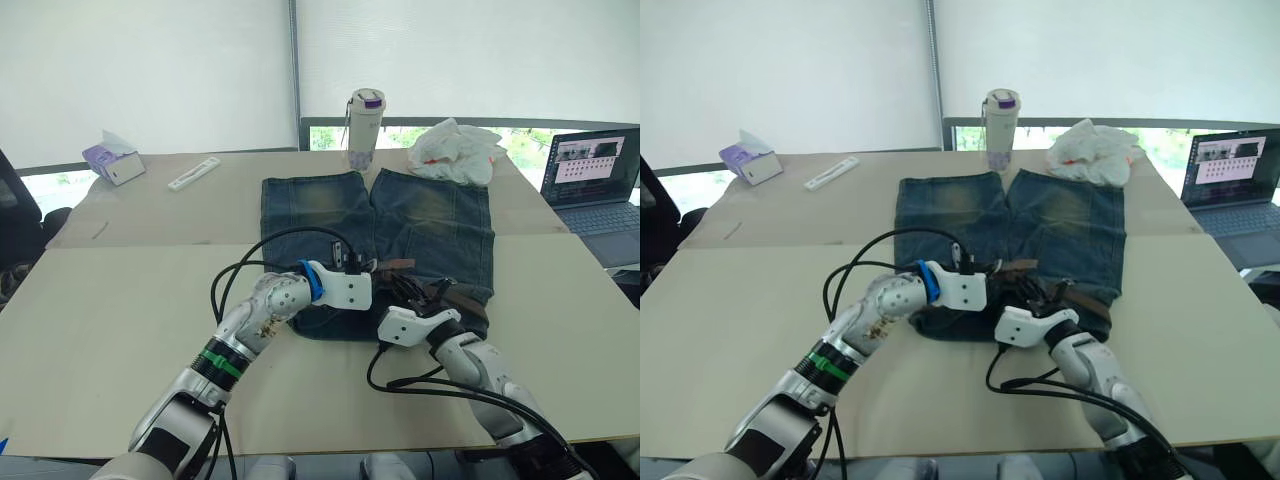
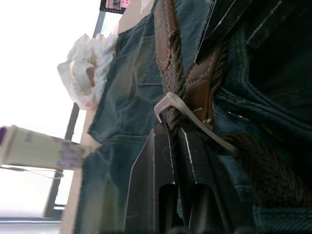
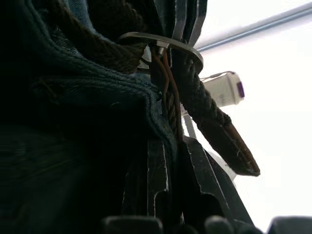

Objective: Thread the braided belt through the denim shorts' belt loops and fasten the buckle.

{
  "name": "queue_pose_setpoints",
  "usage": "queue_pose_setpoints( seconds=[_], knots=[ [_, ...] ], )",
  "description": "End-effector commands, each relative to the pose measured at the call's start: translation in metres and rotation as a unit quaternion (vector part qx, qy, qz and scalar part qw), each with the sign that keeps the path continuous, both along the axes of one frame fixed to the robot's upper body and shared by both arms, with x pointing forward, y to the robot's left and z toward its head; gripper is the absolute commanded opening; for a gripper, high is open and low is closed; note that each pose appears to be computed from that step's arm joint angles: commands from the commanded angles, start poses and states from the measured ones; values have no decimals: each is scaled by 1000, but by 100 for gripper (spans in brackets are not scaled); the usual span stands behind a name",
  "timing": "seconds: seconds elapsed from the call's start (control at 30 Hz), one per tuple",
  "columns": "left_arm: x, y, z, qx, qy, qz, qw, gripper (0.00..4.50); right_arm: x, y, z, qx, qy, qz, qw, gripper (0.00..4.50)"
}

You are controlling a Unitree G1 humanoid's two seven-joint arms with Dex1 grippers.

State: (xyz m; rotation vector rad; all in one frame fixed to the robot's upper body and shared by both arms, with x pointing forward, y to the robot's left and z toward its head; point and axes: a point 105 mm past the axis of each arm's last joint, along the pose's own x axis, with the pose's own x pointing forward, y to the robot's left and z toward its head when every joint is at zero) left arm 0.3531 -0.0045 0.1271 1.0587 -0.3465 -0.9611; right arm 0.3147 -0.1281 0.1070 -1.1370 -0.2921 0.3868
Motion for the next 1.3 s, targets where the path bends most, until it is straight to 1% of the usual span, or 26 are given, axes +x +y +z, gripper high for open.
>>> queue_pose_setpoints(
  seconds=[0.03,0.07,0.1,0.13,0.17,0.2,0.23,0.27,0.33,0.43,0.5,0.53,0.63,0.67,0.7,0.73,0.77,0.8,0.83,0.87,0.9,0.93,0.97,1.0,1.17,1.3],
  knots=[
    [0,0,-2,-27,18,1,999,0,-9,5,23,99,31,31,994,152],
    [0,0,-3,-26,20,1,999,0,-10,5,24,111,41,33,992,198],
    [-1,0,-6,-34,29,3,999,0,-15,5,21,116,69,47,990,217],
    [-1,2,-8,-37,34,4,999,0,-18,3,20,145,102,47,983,258],
    [-1,2,-9,-41,38,5,998,0,-22,2,20,169,130,52,976,279],
    [-1,4,-11,-44,42,6,998,0,-26,0,21,205,161,53,964,321],
    [-2,4,-12,-45,43,6,998,0,-29,-3,23,237,185,49,952,344],
    [-2,4,-12,-48,43,5,998,0,-31,-6,24,259,203,47,943,390],
    [-2,4,-11,-58,43,6,997,0,-33,-14,27,313,226,33,922,434],
    [-2,2,-10,-73,40,7,996,0,-31,-24,32,417,256,7,872,434],
    [-4,-1,-10,-82,42,2,996,0,-25,-25,38,508,270,-9,818,434],
    [-4,-1,-11,-82,42,3,996,0,-21,-26,39,552,278,-24,786,410],
    [-4,-2,-10,-81,36,3,996,0,-14,-28,44,634,286,-47,717,351],
    [-4,-3,-10,-82,36,3,996,0,-12,-28,45,651,287,-51,701,307],
    [-4,-3,-10,-82,35,3,996,0,-11,-27,45,669,293,-55,681,287],
    [-4,-3,-10,-82,35,3,996,0,-10,-25,45,681,300,-57,665,245],
    [-4,-3,-10,-82,35,3,996,0,-10,-21,42,692,314,-58,648,223],
    [-4,-4,-10,-82,35,3,996,0,-10,-19,40,698,323,-64,636,200],
    [-5,-4,-9,-82,35,3,996,0,-10,-18,36,700,333,-74,628,158],
    [-5,-4,-9,-82,34,3,996,0,-10,-17,33,698,339,-82,625,134],
    [-5,-5,-9,-81,32,2,996,0,-10,-17,31,699,342,-89,622,93],
    [-5,-5,-8,-81,31,1,996,0,-10,-17,30,701,343,-93,618,73],
    [-5,-5,-8,-81,30,1,996,0,-10,-15,31,703,345,-92,614,29],
    [-5,-5,-8,-81,29,0,996,0,-9,-15,31,707,345,-91,610,11],
    [-7,-6,-8,-80,28,-2,996,0,-2,-16,42,743,326,-80,579,11],
    [-8,-6,-8,-87,38,-7,995,0,0,-17,46,757,321,-76,564,11]
  ],
)
